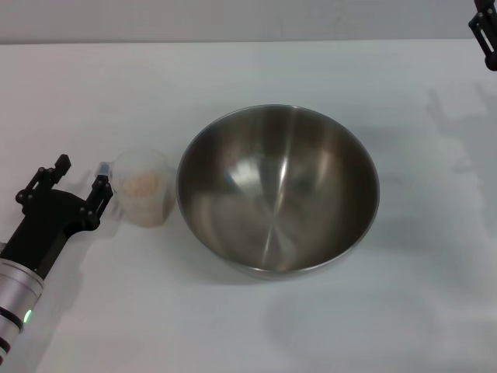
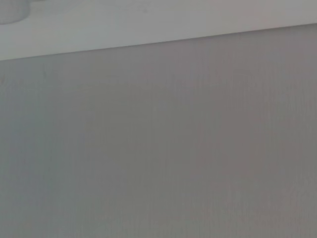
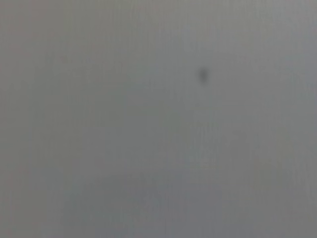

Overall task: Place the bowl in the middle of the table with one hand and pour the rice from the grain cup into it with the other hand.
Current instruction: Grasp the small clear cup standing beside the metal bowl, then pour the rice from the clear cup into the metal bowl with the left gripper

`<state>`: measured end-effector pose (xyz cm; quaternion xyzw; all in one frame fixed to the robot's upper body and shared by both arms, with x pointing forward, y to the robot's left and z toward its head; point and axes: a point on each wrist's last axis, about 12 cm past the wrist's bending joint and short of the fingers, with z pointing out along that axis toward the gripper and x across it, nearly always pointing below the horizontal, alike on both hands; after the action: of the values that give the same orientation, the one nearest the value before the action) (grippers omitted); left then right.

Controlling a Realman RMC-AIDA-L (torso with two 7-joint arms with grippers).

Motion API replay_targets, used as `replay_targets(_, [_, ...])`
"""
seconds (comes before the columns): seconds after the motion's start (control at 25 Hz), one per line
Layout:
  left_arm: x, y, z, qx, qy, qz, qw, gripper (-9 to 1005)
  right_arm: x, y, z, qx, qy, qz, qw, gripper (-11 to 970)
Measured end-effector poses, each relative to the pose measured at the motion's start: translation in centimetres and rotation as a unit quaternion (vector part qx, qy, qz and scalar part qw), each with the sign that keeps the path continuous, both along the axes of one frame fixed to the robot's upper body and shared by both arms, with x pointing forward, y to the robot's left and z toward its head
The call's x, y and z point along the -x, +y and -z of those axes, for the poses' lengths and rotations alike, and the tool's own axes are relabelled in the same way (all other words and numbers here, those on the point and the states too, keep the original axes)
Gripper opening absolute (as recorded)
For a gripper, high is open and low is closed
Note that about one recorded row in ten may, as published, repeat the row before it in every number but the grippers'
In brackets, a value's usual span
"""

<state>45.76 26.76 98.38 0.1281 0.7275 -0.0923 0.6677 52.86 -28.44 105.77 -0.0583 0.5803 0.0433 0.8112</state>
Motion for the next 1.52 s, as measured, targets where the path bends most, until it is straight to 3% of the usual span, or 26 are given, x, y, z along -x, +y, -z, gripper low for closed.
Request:
replay_targets(0.16, [-0.1,-0.2,-0.1,0.001,-0.001,0.002,1.0,717,-0.1,0.1,0.0,0.001,0.003,-0.002,1.0,816])
replay_targets(0.36, [-0.2,-0.3,-0.2,-0.002,-0.005,0.007,1.0,527,-0.2,0.2,0.1,0.002,0.004,-0.004,1.0,816])
replay_targets(0.48, [-0.4,-0.3,-0.3,-0.001,-0.008,0.007,1.0,262,-0.2,0.1,0.0,0.001,0.004,-0.002,1.0,816])
replay_targets(0.68, [-0.7,-0.6,-0.4,0.001,-0.012,0.011,1.0,69,-0.1,0.0,0.0,0.0,0.003,0.002,1.0,816])
replay_targets(1.04, [-1.0,-1.0,-0.8,0.009,-0.022,0.014,1.0,53,0.1,-0.1,0.2,-0.001,0.005,0.004,1.0,817])
replay_targets(1.16, [-1.3,-0.9,-1.8,0.01,-0.061,0.009,0.998,49,0.2,-0.2,0.2,-0.001,0.004,0.004,1.0,817])
replay_targets(1.2, [-1.7,-1.0,-2.5,-0.008,-0.098,0.006,0.995,47,0.2,-0.2,0.2,-0.001,0.003,0.004,1.0,817])
replay_targets(1.36, [-2.3,-1.4,-3.7,-0.059,-0.158,0.011,0.986,42,0.2,-0.2,0.1,-0.001,0.002,0.004,1.0,817])
replay_targets(1.4, [-2.7,-1.8,-4.4,-0.105,-0.198,0.016,0.974,40,0.2,-0.1,0.1,0.0,0.001,0.004,1.0,817])
replay_targets(1.44, [-2.7,-1.8,-4.4,-0.105,-0.198,0.016,0.974,38,0.2,-0.1,0.1,0.0,0.001,0.004,1.0,817])
replay_targets(1.52, [-3.1,-2.5,-5.3,-0.181,-0.256,0.024,0.949,35,0.1,-0.1,0.0,0.001,0.0,0.004,1.0,817])
